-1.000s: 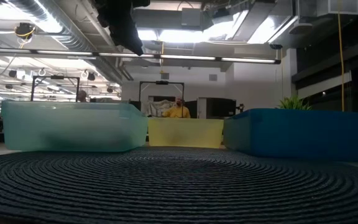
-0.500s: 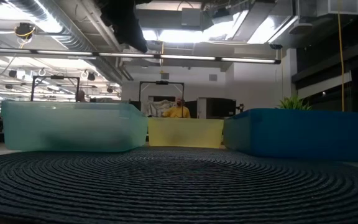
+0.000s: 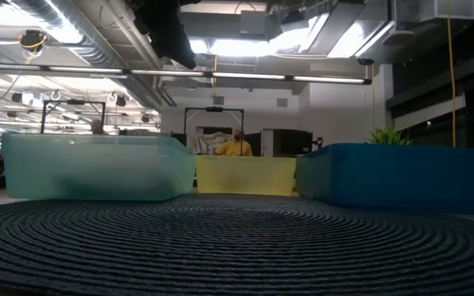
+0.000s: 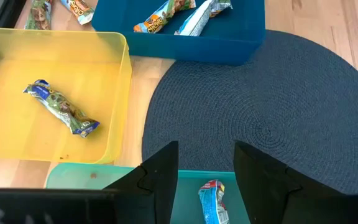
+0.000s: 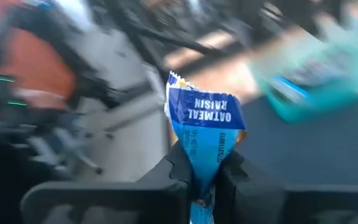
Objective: Pick and place Granola Bars by type
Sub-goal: Put the blue granola bar into the yellow bin
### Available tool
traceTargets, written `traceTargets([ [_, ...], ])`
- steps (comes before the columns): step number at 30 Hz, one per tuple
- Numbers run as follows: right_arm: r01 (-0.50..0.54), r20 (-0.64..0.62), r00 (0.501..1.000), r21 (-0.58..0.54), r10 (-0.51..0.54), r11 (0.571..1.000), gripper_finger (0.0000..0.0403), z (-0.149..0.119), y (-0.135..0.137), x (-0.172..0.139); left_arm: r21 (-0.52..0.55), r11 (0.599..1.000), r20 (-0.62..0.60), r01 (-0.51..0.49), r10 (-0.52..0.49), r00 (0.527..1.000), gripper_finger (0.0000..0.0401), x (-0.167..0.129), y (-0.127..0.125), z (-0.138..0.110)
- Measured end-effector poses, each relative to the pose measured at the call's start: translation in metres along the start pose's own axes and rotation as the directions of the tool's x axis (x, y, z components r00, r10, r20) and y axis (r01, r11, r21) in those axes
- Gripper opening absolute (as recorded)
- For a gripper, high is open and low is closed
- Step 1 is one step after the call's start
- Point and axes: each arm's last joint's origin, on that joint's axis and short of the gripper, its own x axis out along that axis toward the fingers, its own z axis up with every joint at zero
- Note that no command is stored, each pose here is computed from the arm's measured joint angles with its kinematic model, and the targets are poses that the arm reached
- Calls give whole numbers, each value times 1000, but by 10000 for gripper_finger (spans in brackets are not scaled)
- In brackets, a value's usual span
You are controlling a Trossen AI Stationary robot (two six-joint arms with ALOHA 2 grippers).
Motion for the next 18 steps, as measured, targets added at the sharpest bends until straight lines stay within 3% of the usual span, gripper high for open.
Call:
traceTargets([
  [4, -151, 100, 983, -45, 155, 987, 23, 15, 13, -4, 8, 1000, 0, 0, 0, 1000, 143, 0, 0, 0],
  [9, -248, 208, 941, -106, 266, 963, 36, 26, 26, -12, 14, 1000, 0, -1, 1, 1000, 143, 0, 0, 0],
  [18, -389, 229, 876, -184, 424, 903, 21, 30, 39, -22, 27, 1000, 0, -1, 1, 1000, 143, 0, 0, 0],
])
